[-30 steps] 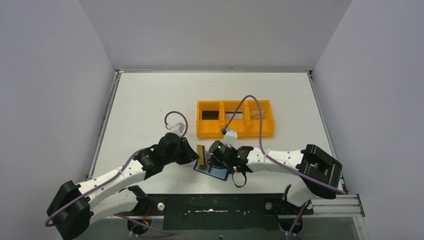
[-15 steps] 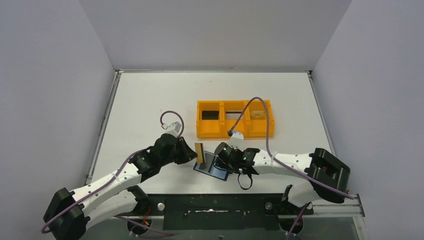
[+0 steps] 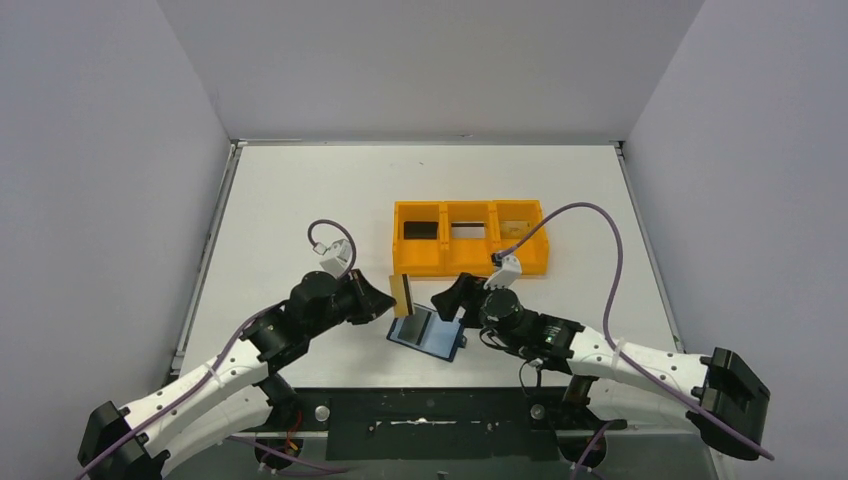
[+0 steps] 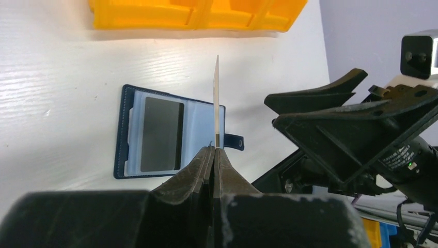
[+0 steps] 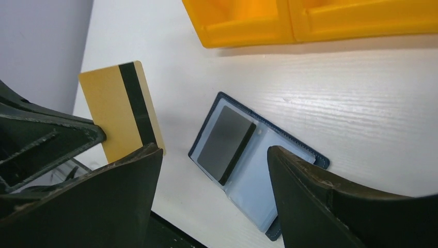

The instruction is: Take the credit cards out of the card holder

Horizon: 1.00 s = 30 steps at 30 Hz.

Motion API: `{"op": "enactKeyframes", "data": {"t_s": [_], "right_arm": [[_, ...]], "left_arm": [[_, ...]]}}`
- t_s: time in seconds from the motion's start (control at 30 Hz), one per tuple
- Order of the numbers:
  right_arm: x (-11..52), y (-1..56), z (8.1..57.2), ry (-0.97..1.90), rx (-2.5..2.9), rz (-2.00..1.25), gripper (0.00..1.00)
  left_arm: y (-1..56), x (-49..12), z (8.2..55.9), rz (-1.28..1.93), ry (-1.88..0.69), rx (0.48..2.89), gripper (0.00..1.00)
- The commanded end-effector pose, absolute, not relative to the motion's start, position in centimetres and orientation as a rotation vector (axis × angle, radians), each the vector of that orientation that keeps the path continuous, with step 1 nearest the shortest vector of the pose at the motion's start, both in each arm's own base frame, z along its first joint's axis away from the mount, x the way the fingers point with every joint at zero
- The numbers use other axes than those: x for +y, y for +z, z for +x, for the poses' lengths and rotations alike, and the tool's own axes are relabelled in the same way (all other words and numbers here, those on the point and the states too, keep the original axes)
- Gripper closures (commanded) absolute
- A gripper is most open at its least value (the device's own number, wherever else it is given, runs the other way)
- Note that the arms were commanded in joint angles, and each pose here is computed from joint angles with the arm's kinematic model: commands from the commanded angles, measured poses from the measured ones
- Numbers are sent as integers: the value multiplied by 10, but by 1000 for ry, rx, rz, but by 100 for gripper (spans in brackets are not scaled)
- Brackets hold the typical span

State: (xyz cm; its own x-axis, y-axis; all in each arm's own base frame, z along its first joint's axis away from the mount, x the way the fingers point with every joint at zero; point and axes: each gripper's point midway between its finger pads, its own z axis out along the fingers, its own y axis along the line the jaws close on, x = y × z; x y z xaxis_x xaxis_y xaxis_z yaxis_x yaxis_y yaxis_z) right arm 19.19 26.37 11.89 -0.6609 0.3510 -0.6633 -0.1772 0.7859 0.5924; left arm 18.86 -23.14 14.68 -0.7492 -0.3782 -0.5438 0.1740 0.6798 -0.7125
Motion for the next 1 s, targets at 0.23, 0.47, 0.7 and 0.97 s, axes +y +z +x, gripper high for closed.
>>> {"op": "enactKeyframes", "data": {"t_s": [0.23, 0.47, 0.7, 0.97], "right_arm": [[287, 201, 200, 1336, 1852, -60, 27], [301, 209, 191, 1519, 1828, -125, 35], [315, 209, 190, 1608, 1830, -156, 45], [316, 218, 187, 1653, 1789, -169, 53]], "left_arm": [[195, -260, 186, 1, -1364, 2019, 100], [213, -257, 180, 55, -1621, 1918, 100], [219, -260, 170, 110, -1684, 1888, 100], [213, -256, 170, 90, -1663, 1904, 100]]}}
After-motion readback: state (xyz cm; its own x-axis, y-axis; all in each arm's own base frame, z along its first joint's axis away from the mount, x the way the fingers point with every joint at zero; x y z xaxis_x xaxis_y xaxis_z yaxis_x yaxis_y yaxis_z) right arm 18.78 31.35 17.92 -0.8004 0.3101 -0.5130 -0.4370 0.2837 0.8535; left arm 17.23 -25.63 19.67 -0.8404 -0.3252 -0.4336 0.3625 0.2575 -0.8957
